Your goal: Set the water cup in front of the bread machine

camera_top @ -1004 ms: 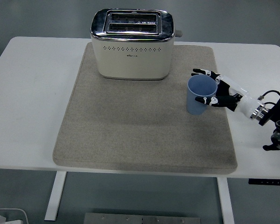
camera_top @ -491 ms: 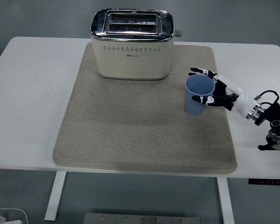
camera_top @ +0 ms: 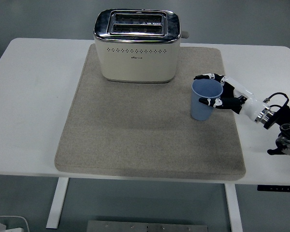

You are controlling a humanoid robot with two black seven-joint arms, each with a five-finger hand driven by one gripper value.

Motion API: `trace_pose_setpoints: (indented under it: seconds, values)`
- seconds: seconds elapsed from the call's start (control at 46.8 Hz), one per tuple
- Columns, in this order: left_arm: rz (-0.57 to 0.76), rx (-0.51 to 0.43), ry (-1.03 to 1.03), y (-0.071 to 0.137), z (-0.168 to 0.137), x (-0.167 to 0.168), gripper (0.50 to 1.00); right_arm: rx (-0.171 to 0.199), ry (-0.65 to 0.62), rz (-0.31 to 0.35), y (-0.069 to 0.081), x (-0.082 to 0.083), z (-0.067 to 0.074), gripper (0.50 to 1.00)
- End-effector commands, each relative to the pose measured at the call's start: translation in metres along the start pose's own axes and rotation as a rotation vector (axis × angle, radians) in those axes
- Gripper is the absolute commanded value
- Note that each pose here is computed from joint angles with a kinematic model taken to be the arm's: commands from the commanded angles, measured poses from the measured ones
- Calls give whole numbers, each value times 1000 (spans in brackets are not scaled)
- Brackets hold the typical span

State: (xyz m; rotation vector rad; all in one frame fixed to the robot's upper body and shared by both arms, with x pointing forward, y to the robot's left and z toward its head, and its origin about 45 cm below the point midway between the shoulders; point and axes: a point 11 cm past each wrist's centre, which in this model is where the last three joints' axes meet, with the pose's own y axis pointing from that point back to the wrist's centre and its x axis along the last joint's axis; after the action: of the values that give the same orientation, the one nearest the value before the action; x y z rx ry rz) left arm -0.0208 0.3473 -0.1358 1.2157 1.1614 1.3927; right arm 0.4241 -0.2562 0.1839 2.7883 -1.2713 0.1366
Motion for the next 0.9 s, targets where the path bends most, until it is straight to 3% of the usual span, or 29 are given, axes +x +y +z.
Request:
trace_pose_setpoints:
  seconds: [0.0,0.128,0.235,0.427,0.684,0.876]
  values:
    - [0,0,0,0,0,0,1000,5,-1,4,0,1,-1,717]
    - [0,0,0,0,0,0,1000,12,1,6,-2,2,-4,717]
    - [0,0,0,0,0,0,1000,38,-3,12,-8,3,-12,727]
    - [-2,0,0,0,0,0,1000,79,4,5,-28,-8,-24,733]
    - [0,0,0,0,0,0,1000,127,-16,-52,-56,-36,-37,742]
    - [1,0,0,0,0,0,1000,141,-23,-86,-71,-58,-38,752]
